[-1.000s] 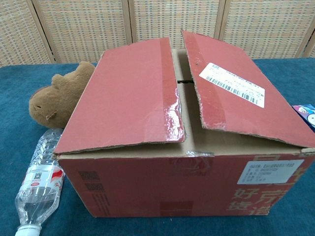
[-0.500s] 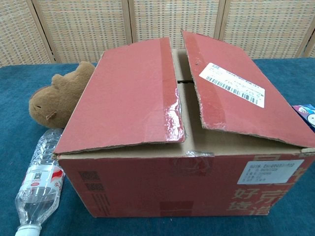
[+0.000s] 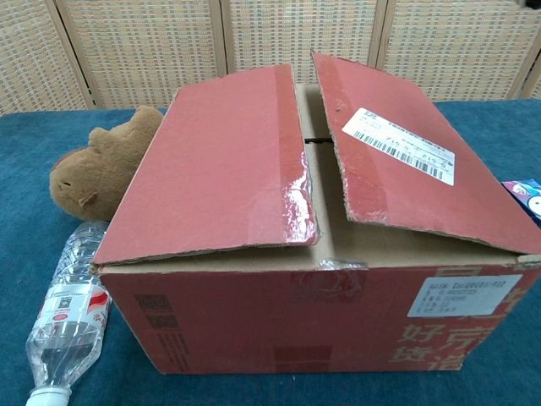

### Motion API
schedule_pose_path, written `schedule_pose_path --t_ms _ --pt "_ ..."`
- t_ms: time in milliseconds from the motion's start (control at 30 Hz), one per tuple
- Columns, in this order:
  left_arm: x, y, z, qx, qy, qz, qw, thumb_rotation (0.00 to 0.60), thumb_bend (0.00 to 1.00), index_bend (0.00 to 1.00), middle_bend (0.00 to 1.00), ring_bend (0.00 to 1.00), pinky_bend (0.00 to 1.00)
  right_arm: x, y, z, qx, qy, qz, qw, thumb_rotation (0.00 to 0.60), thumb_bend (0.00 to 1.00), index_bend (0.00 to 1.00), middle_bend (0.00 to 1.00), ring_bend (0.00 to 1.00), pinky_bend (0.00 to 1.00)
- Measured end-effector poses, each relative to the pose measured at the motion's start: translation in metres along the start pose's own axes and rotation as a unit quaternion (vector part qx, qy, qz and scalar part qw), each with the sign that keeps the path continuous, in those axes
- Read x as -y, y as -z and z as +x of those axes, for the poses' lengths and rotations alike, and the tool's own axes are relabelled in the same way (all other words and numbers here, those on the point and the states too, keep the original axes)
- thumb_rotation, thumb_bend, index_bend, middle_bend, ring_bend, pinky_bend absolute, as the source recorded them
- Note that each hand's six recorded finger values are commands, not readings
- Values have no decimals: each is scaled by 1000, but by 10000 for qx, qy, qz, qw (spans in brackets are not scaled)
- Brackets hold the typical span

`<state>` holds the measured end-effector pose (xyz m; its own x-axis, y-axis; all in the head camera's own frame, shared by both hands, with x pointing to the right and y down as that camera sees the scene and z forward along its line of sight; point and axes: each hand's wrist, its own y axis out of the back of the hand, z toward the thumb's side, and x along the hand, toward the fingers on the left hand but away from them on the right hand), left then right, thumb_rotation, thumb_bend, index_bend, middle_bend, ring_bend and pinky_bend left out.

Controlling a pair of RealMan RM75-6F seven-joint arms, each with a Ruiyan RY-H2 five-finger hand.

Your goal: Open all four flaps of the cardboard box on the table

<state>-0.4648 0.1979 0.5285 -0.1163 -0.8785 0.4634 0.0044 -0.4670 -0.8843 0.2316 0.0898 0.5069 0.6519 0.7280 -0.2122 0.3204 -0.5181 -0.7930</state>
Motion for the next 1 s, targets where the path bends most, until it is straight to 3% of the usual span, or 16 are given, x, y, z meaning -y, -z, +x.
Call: schedule_pose_path --t_ms 1000 --pt "9 -3 12 -81 194 80 9997 515 221 24 0 0 0 58 -46 -32 -676 -946 73 9932 600 1000 281 325 17 44"
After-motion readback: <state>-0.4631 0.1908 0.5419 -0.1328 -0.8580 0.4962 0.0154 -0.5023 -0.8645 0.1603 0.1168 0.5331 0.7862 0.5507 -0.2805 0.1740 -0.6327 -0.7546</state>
